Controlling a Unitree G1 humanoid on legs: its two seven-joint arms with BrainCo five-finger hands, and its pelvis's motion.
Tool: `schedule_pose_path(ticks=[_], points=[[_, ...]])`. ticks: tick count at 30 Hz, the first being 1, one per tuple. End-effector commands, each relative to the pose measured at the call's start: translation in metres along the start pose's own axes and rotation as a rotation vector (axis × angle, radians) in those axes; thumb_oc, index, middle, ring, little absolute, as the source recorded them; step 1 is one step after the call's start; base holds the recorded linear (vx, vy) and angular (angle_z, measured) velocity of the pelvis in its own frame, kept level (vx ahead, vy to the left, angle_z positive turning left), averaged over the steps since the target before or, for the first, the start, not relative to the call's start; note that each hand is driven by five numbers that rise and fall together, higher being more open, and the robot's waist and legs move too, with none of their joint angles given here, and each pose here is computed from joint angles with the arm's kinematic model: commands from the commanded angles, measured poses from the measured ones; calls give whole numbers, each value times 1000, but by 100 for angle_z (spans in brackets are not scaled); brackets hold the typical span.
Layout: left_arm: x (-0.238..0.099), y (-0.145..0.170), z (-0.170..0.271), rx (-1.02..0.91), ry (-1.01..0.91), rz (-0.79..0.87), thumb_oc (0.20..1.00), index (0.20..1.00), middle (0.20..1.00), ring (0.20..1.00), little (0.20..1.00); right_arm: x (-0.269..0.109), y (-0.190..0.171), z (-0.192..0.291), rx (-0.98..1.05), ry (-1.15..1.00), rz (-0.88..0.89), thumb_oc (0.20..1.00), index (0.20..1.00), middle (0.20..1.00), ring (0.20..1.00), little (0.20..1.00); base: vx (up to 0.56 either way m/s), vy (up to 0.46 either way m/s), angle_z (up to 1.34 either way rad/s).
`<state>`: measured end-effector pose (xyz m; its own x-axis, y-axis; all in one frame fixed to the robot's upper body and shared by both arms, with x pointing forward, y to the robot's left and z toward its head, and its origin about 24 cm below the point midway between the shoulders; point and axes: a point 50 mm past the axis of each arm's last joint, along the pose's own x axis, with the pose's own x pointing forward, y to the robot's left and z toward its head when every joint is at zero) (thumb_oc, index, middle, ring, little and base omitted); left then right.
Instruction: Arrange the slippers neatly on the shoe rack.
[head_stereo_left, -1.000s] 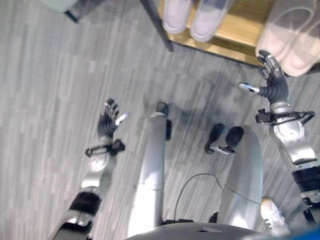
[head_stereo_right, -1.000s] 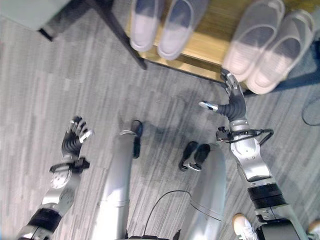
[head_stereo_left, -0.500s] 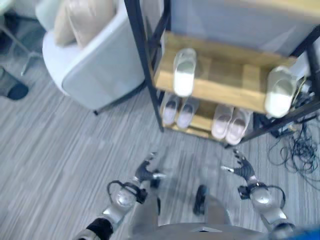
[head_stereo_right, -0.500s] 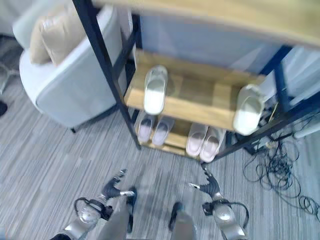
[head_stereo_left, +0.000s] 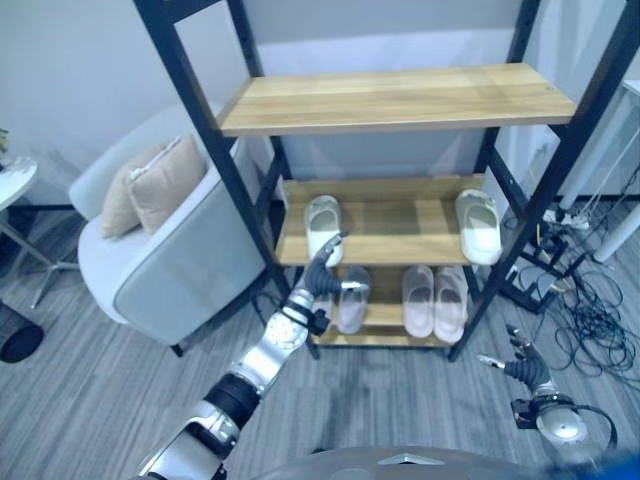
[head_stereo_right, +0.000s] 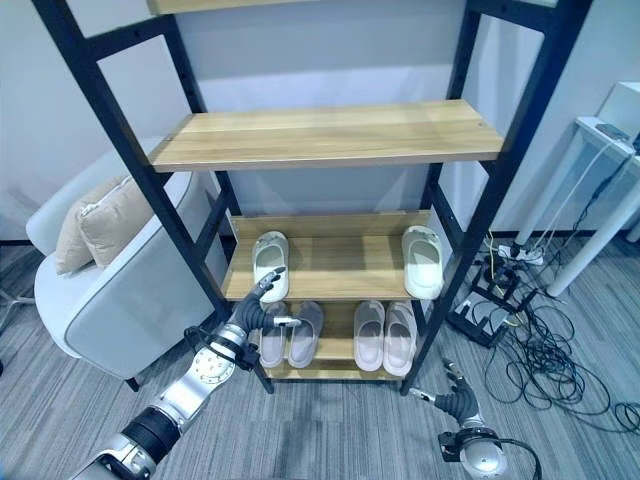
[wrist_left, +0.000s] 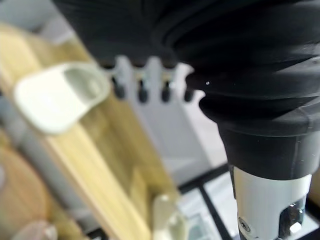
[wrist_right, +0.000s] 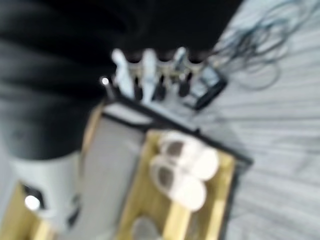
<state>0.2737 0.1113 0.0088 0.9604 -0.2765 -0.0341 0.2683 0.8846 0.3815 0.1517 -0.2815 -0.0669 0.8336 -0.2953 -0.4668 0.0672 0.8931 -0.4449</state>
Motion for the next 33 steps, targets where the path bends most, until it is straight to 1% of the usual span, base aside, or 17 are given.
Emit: schedule_pose_path(ticks=[1,2,3,4,6,8,10,12,13,17,19,21,24,25,28,29,33], points=[[20,27,21,146,-81,59,1000,1000,1000,1000,1000,13,-2,35,-15,-137,13,1000,1000,1000,1000,1000,22,-9,-24],[32,31,19,174,-42,103,1000,1000,1000,1000,1000,13,-1,38,-38,-148,25,1000,1000,1000,1000,1000,3,-10,-38],[32,31,19,174,-42,103,1000,1000,1000,1000,1000,13,-1,38,-38,-148,25,1000,1000,1000,1000,1000,-74,-21,-40],[55,43,18,224,29,187,1000,1000,1000,1000,1000,12,-2,49,-89,-198,34,1000,1000,1000,1000,1000,-143,-15,-29],[84,71,37,301,58,296,1000,1000,1000,1000,1000,12,-10,58,-133,-246,21,1000,1000,1000,1000,1000,-176,-3,-42],[98,93,62,343,16,360,1000,1000,1000,1000,1000,12,-18,60,-126,-257,-14,1000,1000,1000,1000,1000,-94,18,-43],[103,107,82,363,-43,410,1000,1000,1000,1000,1000,11,-22,60,-118,-261,-37,1000,1000,1000,1000,1000,-32,7,-19],[103,118,97,379,-109,449,1000,1000,1000,1000,1000,10,-21,56,-103,-251,-42,1000,1000,1000,1000,1000,9,-19,-14],[100,131,105,385,-138,493,1000,1000,1000,1000,1000,9,-20,54,-97,-246,-40,1000,1000,1000,1000,1000,33,-27,-10],[94,154,111,452,-155,559,1000,1000,1000,1000,1000,6,-19,53,-105,-250,-31,1000,1000,1000,1000,1000,18,-14,-6],[92,166,111,525,-135,591,1000,1000,1000,1000,1000,6,-19,53,-110,-256,-27,1000,1000,1000,1000,1000,0,0,0],[90,186,111,584,-83,640,1000,1000,1000,1000,1000,6,-19,55,-114,-269,-32,1000,1000,1000,1000,1000,-40,-26,0],[89,199,113,590,-51,667,1000,1000,1000,1000,1000,5,-20,56,-111,-278,-36,1000,1000,1000,1000,1000,-28,-21,3],[89,199,114,591,-51,667,1000,1000,1000,1000,1000,5,-20,57,-111,-278,-36,1000,1000,1000,1000,1000,-15,-20,4],[85,219,120,674,-15,691,1000,1000,1000,1000,1000,2,-21,59,-113,-299,-40,1000,1000,1000,1000,1000,-10,-8,1],[86,219,120,674,-15,691,1000,1000,1000,1000,1000,2,-21,59,-112,-300,-40,1000,1000,1000,1000,1000,0,0,0],[77,244,120,707,59,731,1000,1000,1000,1000,1000,2,-27,61,-113,-313,-64,1000,1000,1000,1000,1000,-25,2,-1]])
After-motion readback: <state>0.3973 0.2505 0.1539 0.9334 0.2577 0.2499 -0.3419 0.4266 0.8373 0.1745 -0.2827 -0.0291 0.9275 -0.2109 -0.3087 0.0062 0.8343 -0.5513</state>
